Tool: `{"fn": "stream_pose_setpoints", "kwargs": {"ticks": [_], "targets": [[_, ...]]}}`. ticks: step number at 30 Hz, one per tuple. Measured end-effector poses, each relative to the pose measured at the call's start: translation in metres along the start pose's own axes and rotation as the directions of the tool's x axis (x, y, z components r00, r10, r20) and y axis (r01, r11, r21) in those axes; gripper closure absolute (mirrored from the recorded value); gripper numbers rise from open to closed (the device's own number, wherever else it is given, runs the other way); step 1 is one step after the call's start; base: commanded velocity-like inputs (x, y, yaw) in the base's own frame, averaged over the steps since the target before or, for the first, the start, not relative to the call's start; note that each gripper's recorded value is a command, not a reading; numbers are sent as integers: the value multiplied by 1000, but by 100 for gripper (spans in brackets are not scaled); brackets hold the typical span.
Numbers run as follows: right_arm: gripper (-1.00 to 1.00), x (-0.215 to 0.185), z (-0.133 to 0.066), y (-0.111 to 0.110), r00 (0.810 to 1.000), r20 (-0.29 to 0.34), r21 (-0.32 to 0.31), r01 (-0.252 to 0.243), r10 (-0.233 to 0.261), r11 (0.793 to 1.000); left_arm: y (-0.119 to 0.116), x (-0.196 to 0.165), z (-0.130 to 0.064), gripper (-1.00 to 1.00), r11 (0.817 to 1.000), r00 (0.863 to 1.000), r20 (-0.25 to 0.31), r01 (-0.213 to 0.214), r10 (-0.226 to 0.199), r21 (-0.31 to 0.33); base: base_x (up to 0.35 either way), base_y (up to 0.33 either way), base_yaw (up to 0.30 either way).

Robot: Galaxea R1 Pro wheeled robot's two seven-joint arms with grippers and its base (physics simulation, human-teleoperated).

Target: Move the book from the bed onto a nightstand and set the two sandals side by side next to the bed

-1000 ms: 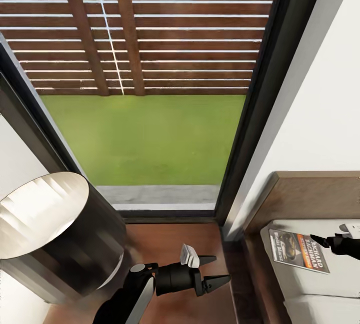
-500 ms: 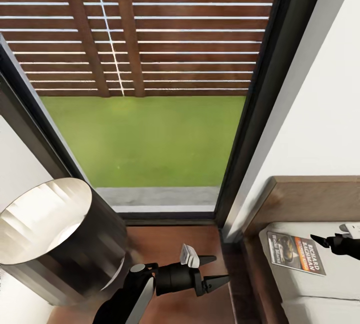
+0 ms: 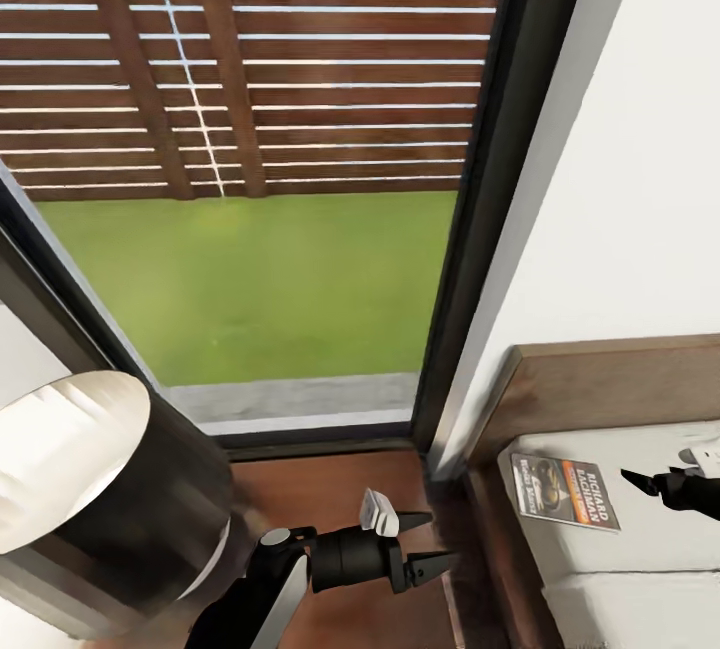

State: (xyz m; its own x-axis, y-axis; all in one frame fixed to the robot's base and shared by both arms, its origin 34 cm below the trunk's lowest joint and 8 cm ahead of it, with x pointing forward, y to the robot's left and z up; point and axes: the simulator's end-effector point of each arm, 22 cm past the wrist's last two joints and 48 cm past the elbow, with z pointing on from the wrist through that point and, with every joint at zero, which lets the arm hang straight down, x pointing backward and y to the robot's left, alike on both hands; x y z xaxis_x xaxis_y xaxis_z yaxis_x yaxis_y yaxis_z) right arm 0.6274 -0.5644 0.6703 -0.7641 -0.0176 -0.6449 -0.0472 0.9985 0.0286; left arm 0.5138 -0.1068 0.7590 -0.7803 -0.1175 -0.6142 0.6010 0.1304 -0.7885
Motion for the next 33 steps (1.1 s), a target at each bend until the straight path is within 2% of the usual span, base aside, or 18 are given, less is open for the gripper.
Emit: {"fn": "stream_pose_setpoints", "kwargs": {"ticks": [13, 24, 33], "targets": [[-100, 0, 0, 0, 1000, 0, 0, 0, 0, 1000, 0, 0, 0, -100, 1000, 1000, 0, 0, 0, 0, 13, 2, -18], [-100, 0, 0, 0, 1000, 0, 0, 1, -1, 1000, 0, 0, 0, -100, 1000, 1000, 1, 1, -1, 0, -51, 102, 0], [-100, 0, 0, 0, 1000, -1, 0, 1, -1, 1000, 0, 0, 0, -100, 1000, 1000, 1, 2, -2, 0, -271, 50, 0]]}}
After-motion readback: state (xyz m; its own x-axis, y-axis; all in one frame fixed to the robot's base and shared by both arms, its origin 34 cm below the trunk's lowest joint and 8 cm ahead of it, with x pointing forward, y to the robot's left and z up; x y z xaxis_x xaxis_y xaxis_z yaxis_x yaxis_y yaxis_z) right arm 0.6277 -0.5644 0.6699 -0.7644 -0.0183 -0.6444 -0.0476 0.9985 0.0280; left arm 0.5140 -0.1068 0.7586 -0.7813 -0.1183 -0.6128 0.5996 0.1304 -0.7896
